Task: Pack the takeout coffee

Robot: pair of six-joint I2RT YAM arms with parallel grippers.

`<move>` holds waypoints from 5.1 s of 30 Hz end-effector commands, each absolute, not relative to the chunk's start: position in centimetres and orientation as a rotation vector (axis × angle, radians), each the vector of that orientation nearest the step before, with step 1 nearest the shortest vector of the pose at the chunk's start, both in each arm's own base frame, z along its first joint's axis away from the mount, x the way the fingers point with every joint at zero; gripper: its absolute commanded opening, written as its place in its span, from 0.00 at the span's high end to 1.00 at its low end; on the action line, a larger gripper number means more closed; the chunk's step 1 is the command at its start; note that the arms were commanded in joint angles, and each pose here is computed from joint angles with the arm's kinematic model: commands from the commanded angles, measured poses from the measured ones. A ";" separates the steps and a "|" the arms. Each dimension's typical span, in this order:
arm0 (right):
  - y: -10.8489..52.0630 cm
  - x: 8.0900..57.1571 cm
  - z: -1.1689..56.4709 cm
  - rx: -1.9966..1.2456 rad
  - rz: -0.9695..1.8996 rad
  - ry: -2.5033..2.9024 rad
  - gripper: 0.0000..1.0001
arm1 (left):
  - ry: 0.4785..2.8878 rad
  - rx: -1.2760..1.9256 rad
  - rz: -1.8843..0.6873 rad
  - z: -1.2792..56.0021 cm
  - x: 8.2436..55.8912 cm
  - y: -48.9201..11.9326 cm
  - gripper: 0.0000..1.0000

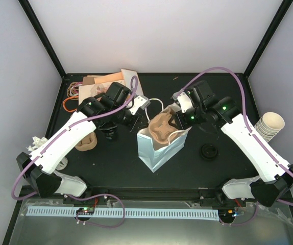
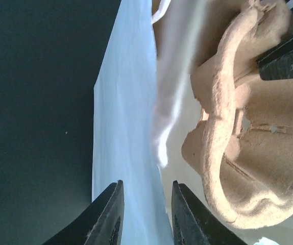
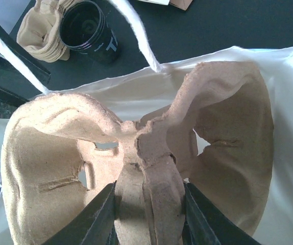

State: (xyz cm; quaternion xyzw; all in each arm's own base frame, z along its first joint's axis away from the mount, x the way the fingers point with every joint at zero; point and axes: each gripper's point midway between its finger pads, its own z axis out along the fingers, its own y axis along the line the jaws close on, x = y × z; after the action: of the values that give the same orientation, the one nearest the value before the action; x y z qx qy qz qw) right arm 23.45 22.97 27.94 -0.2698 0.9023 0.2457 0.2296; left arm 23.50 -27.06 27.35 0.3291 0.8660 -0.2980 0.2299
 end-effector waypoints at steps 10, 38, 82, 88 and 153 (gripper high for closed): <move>22.8 24.1 28.6 -0.745 0.624 2.452 0.67 | 2.499 0.889 -0.717 26.6 22.3 -24.9 0.68; 23.9 23.0 27.2 -0.770 0.459 2.453 0.66 | 2.417 0.770 -0.782 28.5 23.4 -25.8 0.67; 23.9 22.5 25.9 -0.796 0.395 2.479 0.66 | 2.077 0.606 -0.839 34.4 25.4 -25.8 0.49; 24.3 22.6 25.7 -0.800 0.405 2.480 0.66 | 2.012 0.603 -0.869 36.1 25.1 -25.8 0.45; 24.9 23.1 23.9 -0.843 0.337 2.526 0.65 | 1.616 1.028 -0.953 37.2 15.6 -35.7 0.48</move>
State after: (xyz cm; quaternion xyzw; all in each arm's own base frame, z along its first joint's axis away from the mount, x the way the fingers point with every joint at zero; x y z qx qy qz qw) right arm 23.07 24.73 23.22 -0.3019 0.9197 0.1219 0.2196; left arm 15.11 -35.72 34.08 0.4319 0.6902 -0.3892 0.4308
